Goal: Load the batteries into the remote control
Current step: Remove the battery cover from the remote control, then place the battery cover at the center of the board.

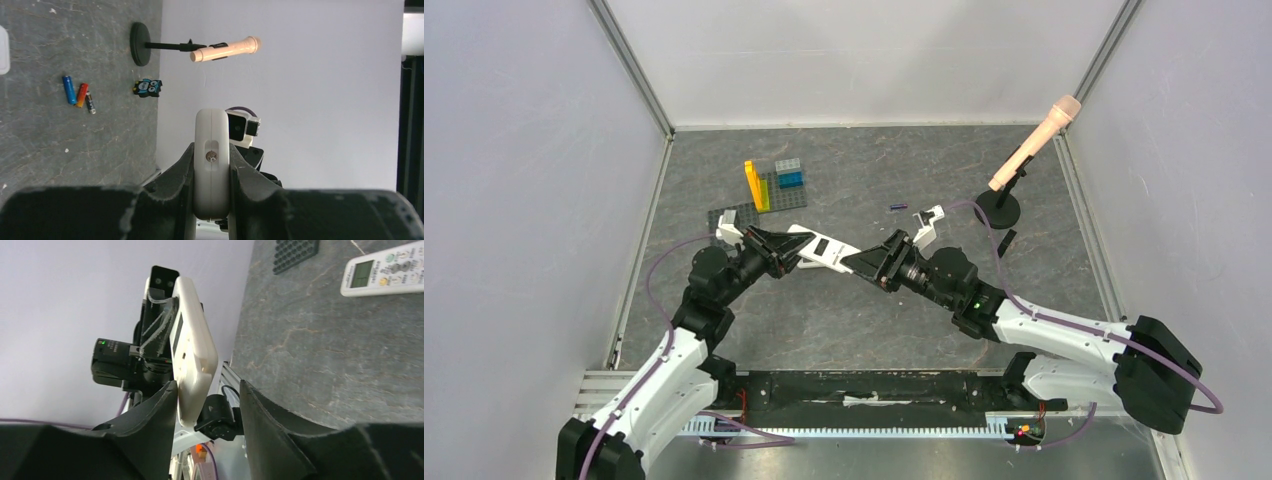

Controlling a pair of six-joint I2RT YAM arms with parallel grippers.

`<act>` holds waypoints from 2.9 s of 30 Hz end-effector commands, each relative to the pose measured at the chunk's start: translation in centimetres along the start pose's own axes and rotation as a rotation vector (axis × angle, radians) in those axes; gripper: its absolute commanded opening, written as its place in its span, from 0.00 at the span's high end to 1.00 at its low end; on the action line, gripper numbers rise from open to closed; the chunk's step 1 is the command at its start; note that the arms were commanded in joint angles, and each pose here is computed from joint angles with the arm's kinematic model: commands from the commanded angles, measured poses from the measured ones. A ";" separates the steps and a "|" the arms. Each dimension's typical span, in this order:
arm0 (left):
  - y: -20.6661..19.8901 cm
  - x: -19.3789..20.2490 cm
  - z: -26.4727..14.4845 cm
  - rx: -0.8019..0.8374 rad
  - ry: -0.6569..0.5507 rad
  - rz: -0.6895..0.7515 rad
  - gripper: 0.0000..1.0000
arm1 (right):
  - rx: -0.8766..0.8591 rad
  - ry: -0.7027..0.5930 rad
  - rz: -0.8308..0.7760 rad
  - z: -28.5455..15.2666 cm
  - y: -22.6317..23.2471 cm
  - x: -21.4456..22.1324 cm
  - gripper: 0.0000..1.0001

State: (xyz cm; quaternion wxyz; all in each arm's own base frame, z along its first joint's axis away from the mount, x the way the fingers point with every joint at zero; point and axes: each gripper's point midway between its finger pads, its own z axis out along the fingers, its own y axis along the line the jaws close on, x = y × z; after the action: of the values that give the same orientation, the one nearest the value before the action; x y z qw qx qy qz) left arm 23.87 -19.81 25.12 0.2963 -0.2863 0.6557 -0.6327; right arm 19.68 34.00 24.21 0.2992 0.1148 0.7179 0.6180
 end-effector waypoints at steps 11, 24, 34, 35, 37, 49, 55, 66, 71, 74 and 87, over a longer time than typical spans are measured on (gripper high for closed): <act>-2.1 -1.3 0.4 0.051 -0.061 0.121 0.98 | 0.070 0.042 -0.003 0.5 -0.9 0.6 0.67; 0.8 -1.6 0.4 0.023 -0.067 0.372 0.98 | 0.138 0.078 0.025 0.4 -1.9 1.2 0.79; 1.1 -1.1 0.2 0.004 -0.015 0.555 0.98 | 0.140 0.087 0.005 0.7 -2.0 1.3 0.95; 1.4 -1.4 0.2 -0.015 -0.023 0.570 0.98 | 0.136 0.086 0.002 0.7 -1.8 1.3 0.96; 1.9 -1.6 0.1 -0.040 -0.026 0.599 0.98 | 0.113 0.087 -0.011 0.6 -1.3 1.2 1.00; 2.9 -0.5 -0.6 -0.048 0.051 0.686 0.98 | 0.304 -0.062 -0.175 -2.4 -6.1 -4.5 1.00; 2.6 1.0 -1.1 0.005 0.131 0.722 0.98 | 0.674 -0.161 -0.333 -6.5 -14.5 -9.3 0.97; 4.5 1.7 -0.6 -0.050 0.204 0.654 0.98 | 1.001 -0.125 -0.306 -10.8 -24.1 -8.8 1.00; 5.6 1.8 -0.4 -0.081 0.229 0.627 0.98 | 1.124 -0.157 -0.299 -13.1 -26.1 -8.8 0.85; 5.9 1.8 -0.2 -0.092 0.231 0.620 0.98 | 1.178 -0.177 -0.305 -14.1 -26.6 -9.1 0.74; 7.6 1.6 -0.3 -0.163 0.237 0.575 0.98 | 1.157 -0.249 -0.420 -13.8 -21.2 -12.9 0.31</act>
State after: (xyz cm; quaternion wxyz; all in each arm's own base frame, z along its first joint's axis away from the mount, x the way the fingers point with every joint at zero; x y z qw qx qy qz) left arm 22.25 -20.51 16.63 0.3539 -0.0399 0.7916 -0.4965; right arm 24.20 10.99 4.24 0.3343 0.1999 0.9206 0.0282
